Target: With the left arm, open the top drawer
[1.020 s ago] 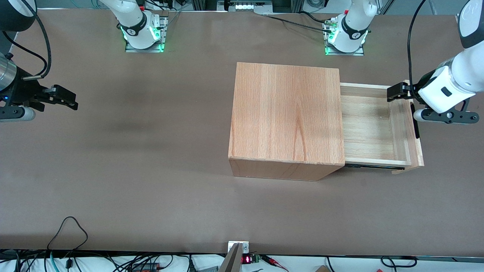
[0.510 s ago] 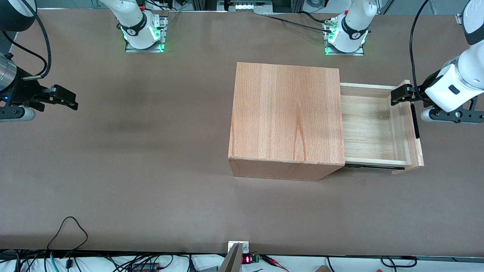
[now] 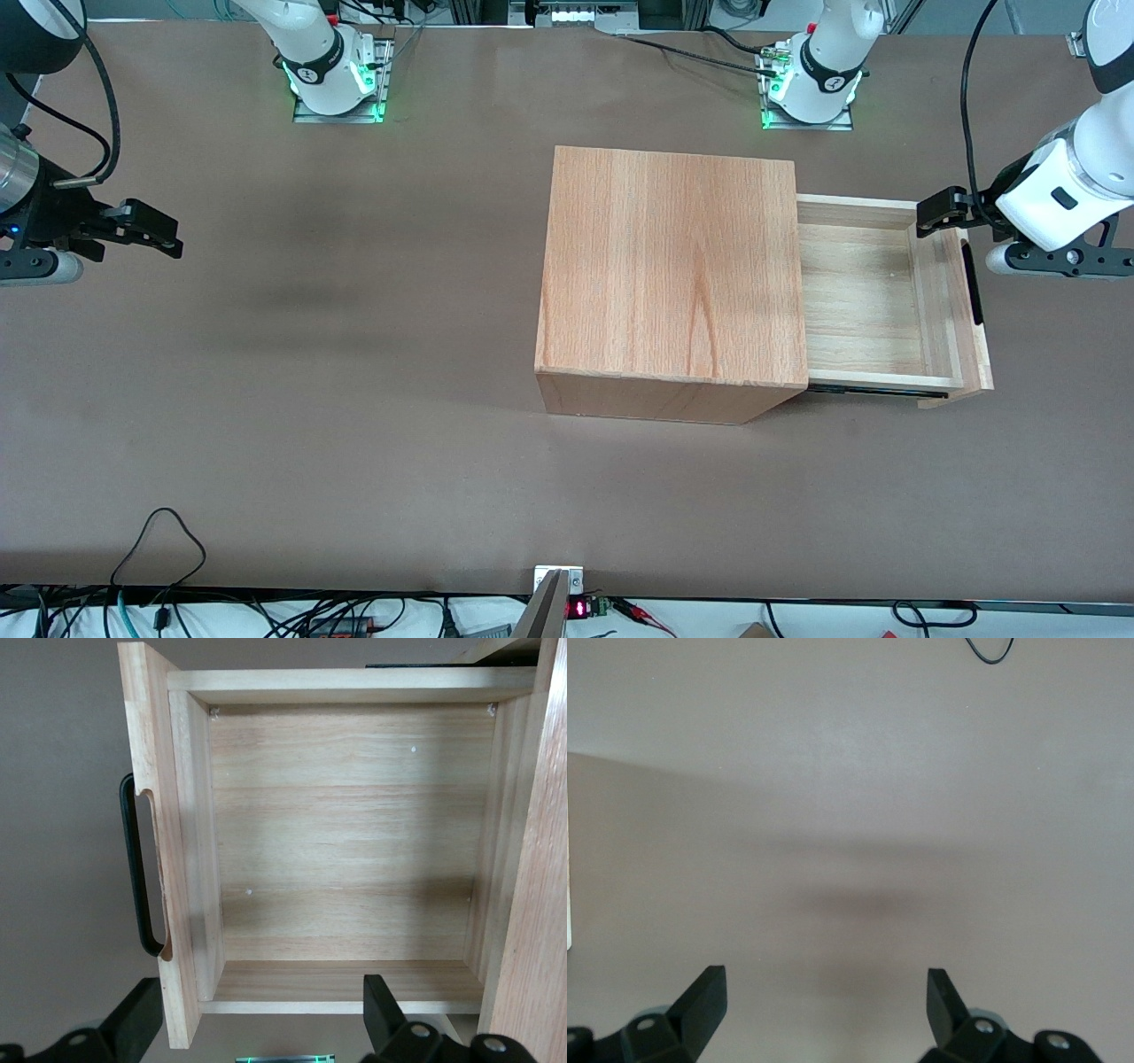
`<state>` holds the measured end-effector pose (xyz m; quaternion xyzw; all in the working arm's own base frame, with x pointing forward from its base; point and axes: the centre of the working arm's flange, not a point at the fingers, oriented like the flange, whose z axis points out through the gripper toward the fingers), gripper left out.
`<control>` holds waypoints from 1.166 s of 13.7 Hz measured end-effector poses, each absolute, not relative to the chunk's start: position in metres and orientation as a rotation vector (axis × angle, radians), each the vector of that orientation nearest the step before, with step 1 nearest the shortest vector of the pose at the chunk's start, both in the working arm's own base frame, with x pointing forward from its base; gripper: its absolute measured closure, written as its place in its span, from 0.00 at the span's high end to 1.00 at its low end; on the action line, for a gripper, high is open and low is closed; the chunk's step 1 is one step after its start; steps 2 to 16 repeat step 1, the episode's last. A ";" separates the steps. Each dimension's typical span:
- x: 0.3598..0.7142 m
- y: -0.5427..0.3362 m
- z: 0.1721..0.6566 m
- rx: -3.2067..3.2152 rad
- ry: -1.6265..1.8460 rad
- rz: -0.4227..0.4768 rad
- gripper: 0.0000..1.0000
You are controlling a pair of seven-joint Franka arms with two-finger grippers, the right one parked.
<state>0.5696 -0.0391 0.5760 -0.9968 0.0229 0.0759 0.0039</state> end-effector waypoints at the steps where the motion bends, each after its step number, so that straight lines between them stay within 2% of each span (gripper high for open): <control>1: 0.570 -0.039 0.576 -3.124 0.072 0.238 1.00; 16: 0.570 -0.039 0.576 -3.124 0.072 0.238 1.00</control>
